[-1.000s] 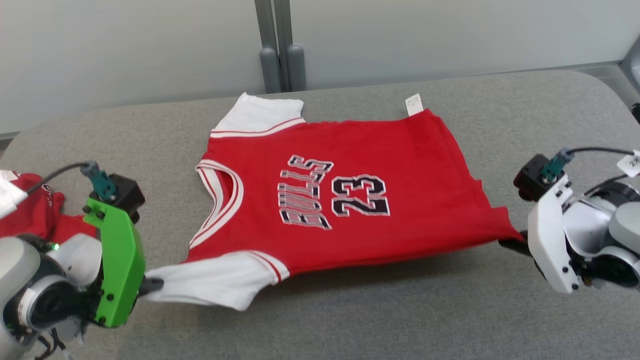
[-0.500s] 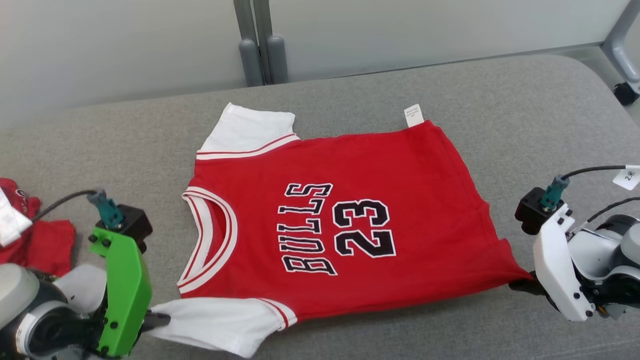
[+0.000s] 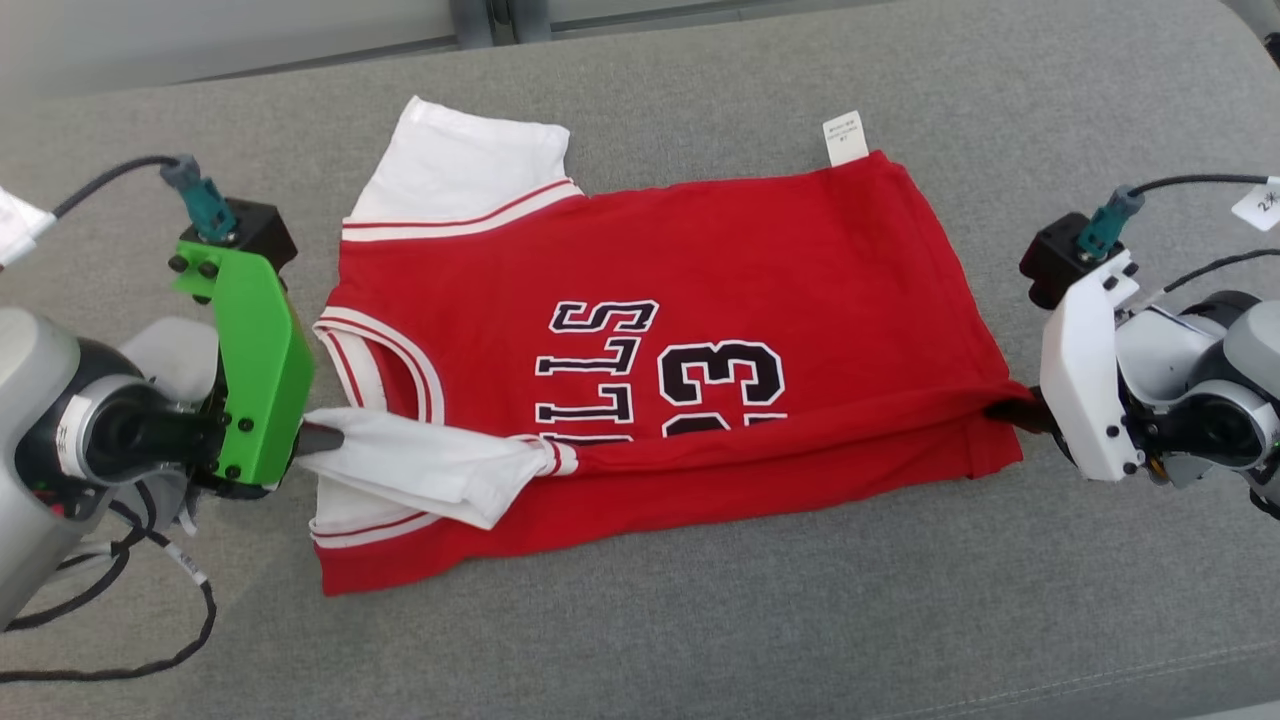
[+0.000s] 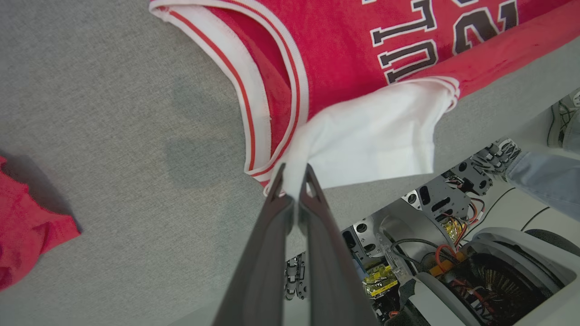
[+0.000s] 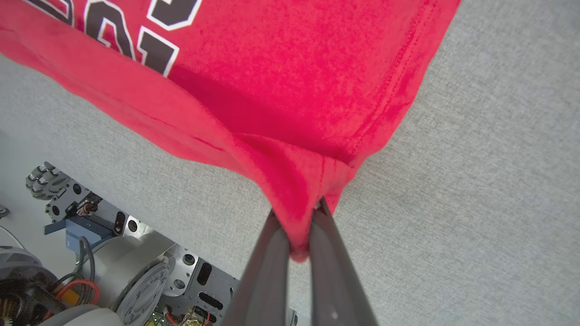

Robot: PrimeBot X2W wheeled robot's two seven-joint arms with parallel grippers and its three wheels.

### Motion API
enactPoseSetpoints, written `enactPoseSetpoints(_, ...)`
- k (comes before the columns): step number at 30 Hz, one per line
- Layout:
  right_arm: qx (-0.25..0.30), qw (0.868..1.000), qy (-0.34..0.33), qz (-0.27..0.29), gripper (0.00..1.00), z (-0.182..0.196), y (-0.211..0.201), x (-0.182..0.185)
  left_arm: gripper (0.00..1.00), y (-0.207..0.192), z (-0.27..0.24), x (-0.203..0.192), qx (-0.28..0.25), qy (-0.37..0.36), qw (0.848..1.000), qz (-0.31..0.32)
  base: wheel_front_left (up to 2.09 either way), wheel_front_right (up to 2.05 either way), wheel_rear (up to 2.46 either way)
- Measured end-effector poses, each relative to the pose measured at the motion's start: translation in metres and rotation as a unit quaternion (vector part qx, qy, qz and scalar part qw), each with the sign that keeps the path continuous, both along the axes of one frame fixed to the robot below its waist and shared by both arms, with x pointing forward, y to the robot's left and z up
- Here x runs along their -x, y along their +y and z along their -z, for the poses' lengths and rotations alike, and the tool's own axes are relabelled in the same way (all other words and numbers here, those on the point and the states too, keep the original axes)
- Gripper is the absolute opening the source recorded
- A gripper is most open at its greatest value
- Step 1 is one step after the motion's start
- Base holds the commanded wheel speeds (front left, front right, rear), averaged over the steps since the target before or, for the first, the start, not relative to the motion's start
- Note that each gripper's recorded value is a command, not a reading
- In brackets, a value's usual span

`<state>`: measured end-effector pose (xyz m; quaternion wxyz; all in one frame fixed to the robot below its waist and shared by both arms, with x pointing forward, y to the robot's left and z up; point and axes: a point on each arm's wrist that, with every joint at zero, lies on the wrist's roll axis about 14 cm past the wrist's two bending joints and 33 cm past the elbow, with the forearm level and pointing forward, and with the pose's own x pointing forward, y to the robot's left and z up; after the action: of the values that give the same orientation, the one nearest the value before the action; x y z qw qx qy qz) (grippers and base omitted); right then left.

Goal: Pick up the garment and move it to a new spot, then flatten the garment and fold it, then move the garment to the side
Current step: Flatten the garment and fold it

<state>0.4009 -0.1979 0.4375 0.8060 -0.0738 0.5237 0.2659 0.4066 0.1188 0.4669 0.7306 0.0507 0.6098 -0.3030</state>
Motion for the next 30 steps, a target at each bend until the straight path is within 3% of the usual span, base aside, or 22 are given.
enactPoseSetpoints(3, -0.005, 1.0, 0.004, 0.011, 0.0, 0.009, 0.002, -0.011, 0.0, -0.006, 0.012, -0.013, 0.006, 0.013, 1.0, -0.009, 0.0, 0.0, 0.0)
enactPoseSetpoints(4, -0.007, 1.0, 0.006, 0.012, 0.12, 0.012, 0.005, -0.014, 0.0, -0.008, 0.017, -0.015, 0.009, 0.018, 1.0, -0.01, 0.0, 0.0, 0.0)
enactPoseSetpoints(5, -0.007, 1.0, 0.007, 0.014, 0.39, 0.015, 0.005, -0.015, 0.45, -0.01, 0.021, -0.019, 0.013, 0.018, 1.0, -0.012, 0.0, 0.0, 0.0)
enactPoseSetpoints(6, -0.008, 1.0, 0.004, 0.016, 0.58, 0.018, 0.006, -0.018, 1.0, -0.011, 0.025, -0.023, 0.014, 0.014, 1.0, -0.016, 0.0, 0.0, 0.0)
enactPoseSetpoints(7, -0.009, 1.0, -0.001, 0.02, 1.0, 0.019, 0.005, -0.021, 1.0, -0.011, 0.027, -0.027, 0.016, 0.012, 1.0, -0.022, 0.0, 0.0, 0.0)
enactPoseSetpoints(13, -0.044, 0.996, -0.06, 0.047, 1.0, 0.003, 0.009, -0.037, 1.0, -0.018, 0.018, -0.045, 0.056, -0.035, 0.997, -0.038, 0.0, 0.0, 0.0)
enactPoseSetpoints(20, -0.131, 0.967, -0.196, 0.095, 1.0, -0.049, 0.012, -0.055, 1.0, -0.014, -0.019, -0.065, 0.096, -0.193, 0.975, -0.053, 0.0, 0.0, 0.0)
enactPoseSetpoints(23, -0.15, 0.945, -0.269, 0.107, 1.0, -0.071, 0.006, -0.058, 1.0, -0.005, -0.037, -0.073, 0.108, -0.279, 0.951, -0.073, 0.0, 0.0, 0.0)
enactPoseSetpoints(30, -0.199, 0.868, -0.433, 0.14, 1.0, -0.118, -0.008, -0.054, 1.0, 0.011, -0.074, -0.065, 0.139, -0.446, 0.875, -0.126, 0.0, 0.0, 0.0)
